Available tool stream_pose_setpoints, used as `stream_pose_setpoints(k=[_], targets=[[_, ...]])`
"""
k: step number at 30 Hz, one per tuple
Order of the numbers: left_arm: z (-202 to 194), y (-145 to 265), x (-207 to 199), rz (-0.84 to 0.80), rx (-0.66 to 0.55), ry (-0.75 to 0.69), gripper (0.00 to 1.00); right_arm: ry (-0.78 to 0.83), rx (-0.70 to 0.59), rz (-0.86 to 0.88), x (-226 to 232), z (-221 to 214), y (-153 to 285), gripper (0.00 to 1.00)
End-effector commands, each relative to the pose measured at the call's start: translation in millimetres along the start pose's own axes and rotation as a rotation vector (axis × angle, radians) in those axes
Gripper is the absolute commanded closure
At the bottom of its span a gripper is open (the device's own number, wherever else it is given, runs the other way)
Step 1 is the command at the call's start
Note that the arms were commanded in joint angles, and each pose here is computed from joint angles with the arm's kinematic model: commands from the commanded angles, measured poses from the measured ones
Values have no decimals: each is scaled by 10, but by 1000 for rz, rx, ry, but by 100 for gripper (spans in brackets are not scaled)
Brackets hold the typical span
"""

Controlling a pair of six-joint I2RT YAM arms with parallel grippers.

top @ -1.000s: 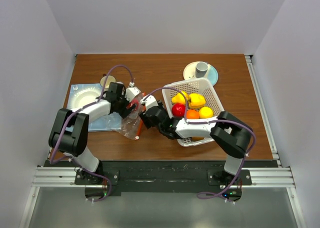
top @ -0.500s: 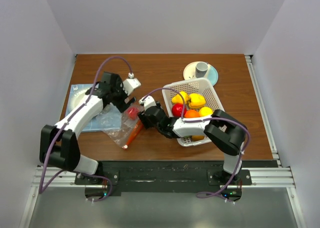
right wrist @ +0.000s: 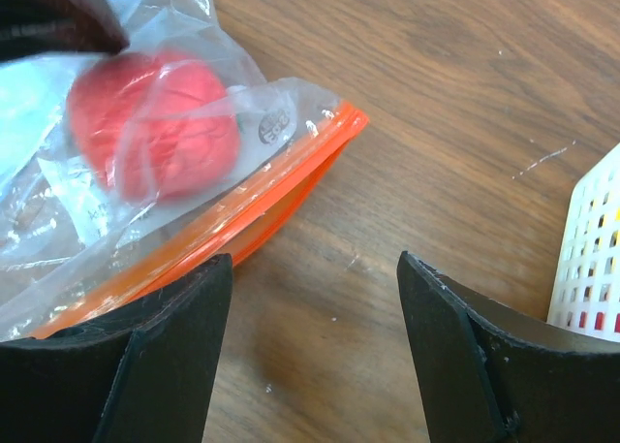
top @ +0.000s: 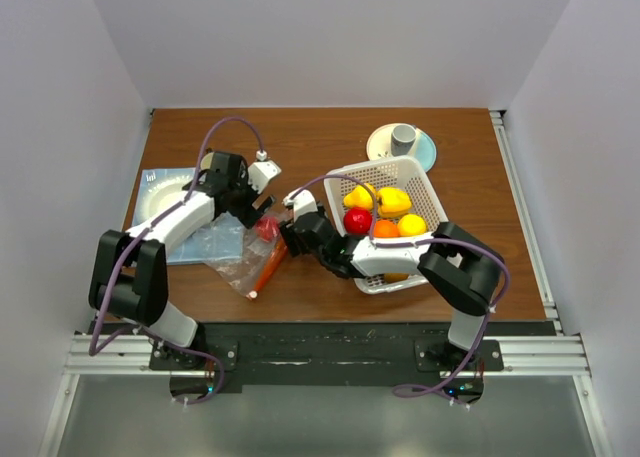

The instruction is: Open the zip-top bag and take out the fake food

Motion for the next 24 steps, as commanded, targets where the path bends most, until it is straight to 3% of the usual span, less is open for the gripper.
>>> stream_pose_setpoints(k=[1,9,18,22,24], targets=[[-17,-68,55,55,-28,-4,0,-63,-72,10,-9,189,92,28],[-204,-195,-87,2,5,31,0,-109,-62,21,-1,172,133,28],[-239,-290,-265,-29,36,16,0,-61,-77,294,331,197,302,16],[-256,-298,-263,-21,45,11,0,-44,-64,329,496,136,419,18],[-282,-306,-268,-18,55,13,0,-58,-54,327,540,99,431,25]])
Point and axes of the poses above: each gripper's point midway between its finger pads, its own y axis back along the fingers, its own x axis along the line the jaws close on, z = x × y, the point moved 9 cm from there along y, back along the fingers, and after that the axes turned 6 degrees about y, right-handed, at the moved point
